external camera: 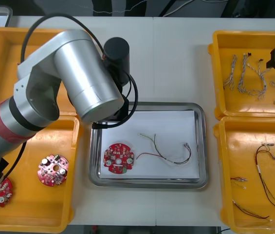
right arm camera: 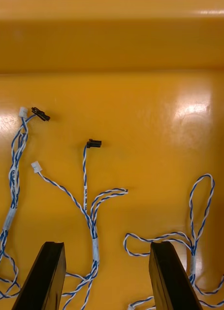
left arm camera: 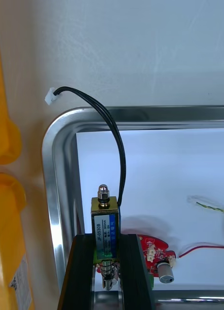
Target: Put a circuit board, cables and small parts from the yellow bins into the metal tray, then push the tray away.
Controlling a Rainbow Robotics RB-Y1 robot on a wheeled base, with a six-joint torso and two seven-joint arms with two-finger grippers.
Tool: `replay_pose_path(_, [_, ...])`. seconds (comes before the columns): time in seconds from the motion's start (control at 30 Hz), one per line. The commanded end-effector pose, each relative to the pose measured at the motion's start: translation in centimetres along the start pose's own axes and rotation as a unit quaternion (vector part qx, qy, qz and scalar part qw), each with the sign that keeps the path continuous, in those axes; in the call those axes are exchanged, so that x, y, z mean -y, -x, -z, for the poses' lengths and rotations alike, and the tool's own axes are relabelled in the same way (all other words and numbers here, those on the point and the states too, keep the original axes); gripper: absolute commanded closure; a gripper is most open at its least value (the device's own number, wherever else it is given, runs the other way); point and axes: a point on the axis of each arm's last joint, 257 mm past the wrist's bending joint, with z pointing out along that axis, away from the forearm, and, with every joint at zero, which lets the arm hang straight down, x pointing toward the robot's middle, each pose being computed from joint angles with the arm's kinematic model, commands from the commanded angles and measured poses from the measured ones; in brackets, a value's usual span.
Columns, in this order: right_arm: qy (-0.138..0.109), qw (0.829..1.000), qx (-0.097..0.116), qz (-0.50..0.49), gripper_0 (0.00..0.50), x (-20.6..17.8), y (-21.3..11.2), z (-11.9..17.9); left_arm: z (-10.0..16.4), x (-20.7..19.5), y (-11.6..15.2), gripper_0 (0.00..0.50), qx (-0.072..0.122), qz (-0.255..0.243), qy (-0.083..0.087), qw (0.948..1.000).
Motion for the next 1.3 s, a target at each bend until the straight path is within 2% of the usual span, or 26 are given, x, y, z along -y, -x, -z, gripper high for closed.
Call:
replay_pose_path(0.03, [0.011,1.000,0.016,0.009,0.000,-1.7,2.0,0.3,-0.6,2.3,0.5,0.500,0.021,-0.001,-0.004,0.9998])
replay_pose_path(0.27, [0.020,1.000,0.004,-0.013,0.000,-2.0,0.5,-1.4,-3.1,2.7,-0.5,0.500,0.011,0.000,0.003,0.9999])
replay_pose_path(0.43, [0.020,1.000,-0.004,-0.022,0.000,-1.8,0.4,-1.4,-4.6,2.7,-1.1,0.500,0.007,0.001,0.012,0.9999])
replay_pose_path(0.6, [0.021,0.999,-0.017,-0.030,0.000,-1.9,0.9,-0.6,-5.8,2.9,-1.9,0.500,0.002,0.012,0.006,0.9999])
replay_pose_path(0.7, [0.022,0.999,-0.020,-0.034,0.000,-2.0,1.1,-0.4,-6.4,2.8,-1.9,0.500,0.011,0.016,0.003,0.9998])
replay_pose_path(0.97, [0.025,0.999,-0.027,-0.036,0.000,-2.3,0.9,-0.6,-6.9,2.5,-1.9,0.500,0.014,0.020,0.002,0.9997])
replay_pose_path(1.2, [0.029,0.997,-0.047,-0.046,0.000,-2.8,-0.9,-1.9,-7.2,2.1,-2.3,0.498,0.011,0.022,0.008,0.9997])
replay_pose_path(1.27, [0.030,0.997,-0.050,-0.048,0.000,-2.8,-1.2,-2.1,-7.4,1.8,-2.4,0.410,0.014,0.018,0.013,0.9997])
replay_pose_path(1.3, [0.031,0.997,-0.052,-0.049,0.000,-2.9,-1.4,-2.3,-7.5,1.6,-2.4,0.253,0.018,0.017,0.016,0.9996])
